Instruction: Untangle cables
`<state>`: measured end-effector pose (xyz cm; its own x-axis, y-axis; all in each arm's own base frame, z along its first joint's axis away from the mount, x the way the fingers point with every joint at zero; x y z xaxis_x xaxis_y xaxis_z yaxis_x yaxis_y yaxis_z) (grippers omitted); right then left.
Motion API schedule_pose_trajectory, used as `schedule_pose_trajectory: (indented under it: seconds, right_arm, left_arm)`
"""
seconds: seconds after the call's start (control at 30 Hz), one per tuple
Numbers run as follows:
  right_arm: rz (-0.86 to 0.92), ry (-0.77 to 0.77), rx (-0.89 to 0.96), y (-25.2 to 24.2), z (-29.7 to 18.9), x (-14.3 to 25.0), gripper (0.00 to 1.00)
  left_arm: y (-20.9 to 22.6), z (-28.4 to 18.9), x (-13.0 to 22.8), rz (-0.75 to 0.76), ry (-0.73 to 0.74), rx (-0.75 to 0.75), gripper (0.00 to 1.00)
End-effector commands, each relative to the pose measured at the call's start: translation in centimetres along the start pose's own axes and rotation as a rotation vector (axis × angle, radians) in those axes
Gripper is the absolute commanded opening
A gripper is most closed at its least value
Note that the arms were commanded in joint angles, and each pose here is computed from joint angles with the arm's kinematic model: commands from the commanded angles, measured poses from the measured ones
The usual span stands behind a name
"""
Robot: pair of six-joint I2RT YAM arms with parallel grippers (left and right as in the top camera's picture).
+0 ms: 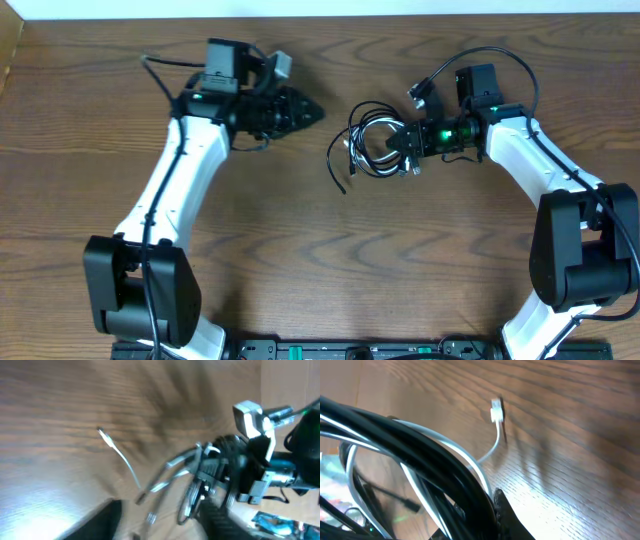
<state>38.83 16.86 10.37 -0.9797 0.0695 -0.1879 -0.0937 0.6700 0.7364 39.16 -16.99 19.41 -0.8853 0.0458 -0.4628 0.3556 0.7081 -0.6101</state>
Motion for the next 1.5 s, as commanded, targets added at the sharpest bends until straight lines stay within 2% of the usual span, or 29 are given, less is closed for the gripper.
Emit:
schedule_pose_trajectory:
  seconds: [0.0,0.07,0.17,0.3,0.47,0.6,0.67,0.8,0.97,1.2,1.47]
  right_arm:
    - [0.058,0.005,0.023,-0.4,0.3,0.2,0.01]
    - [0.057,0.006,0.023,-0.4,0.3,0.2,0.01]
    - [0.052,0.013,0.022,-0.1,0.5,0.4,0.01]
    - [0.048,0.018,0.028,0.0,0.7,0.6,0.01]
    - [0.050,0.020,0.029,0.0,0.7,0.6,0.01]
    - [0.051,0.021,0.029,-0.1,0.7,0.7,0.01]
    - [0.052,0.022,0.030,-0.1,0.7,0.7,0.01]
    - [0.056,0.020,0.049,-0.4,0.7,0.7,0.01]
    - [0.058,0.023,0.049,-0.4,0.7,0.8,0.01]
    - [0.058,0.023,0.049,-0.4,0.7,0.8,0.01]
    - [0.042,0.028,0.040,-0.2,0.7,0.9,0.01]
  left_arm:
    - [-1.8,1.2,0.3,0.091,0.008,-0.035,0.76]
    - [-3.1,1.9,-0.2,0.083,-0.014,-0.016,0.85]
    - [-5.3,2.9,-1.1,0.130,-0.062,0.023,0.92]
    - [-5.9,4.4,-1.2,0.171,-0.073,-0.005,0.92]
    - [-4.2,7.8,0.3,0.231,-0.012,-0.112,0.92]
    - [-1.8,9.4,0.9,0.252,0.002,-0.282,0.86]
    - [-0.3,9.4,0.8,0.256,-0.008,-0.389,0.74]
    - [1.0,8.7,0.1,0.251,-0.041,-0.493,0.57]
    - [1.6,8.3,-0.2,0.231,-0.063,-0.540,0.52]
    - [2.4,9.5,0.6,0.191,-0.037,-0.538,0.52]
    - [2.3,11.5,2.6,0.149,0.050,-0.446,0.52]
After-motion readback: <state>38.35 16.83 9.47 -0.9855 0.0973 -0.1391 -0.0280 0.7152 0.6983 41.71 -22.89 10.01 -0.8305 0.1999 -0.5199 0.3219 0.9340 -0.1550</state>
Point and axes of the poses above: each gripper's point midway between its finger pads, its own z axis out along the fingers, its own y axis along the line the jaws close on, x = y × z, the point moved 2 cm from there along -z, back along the fingers, and after that the axes turned 15 degrees about z, right-handed, at the moved point
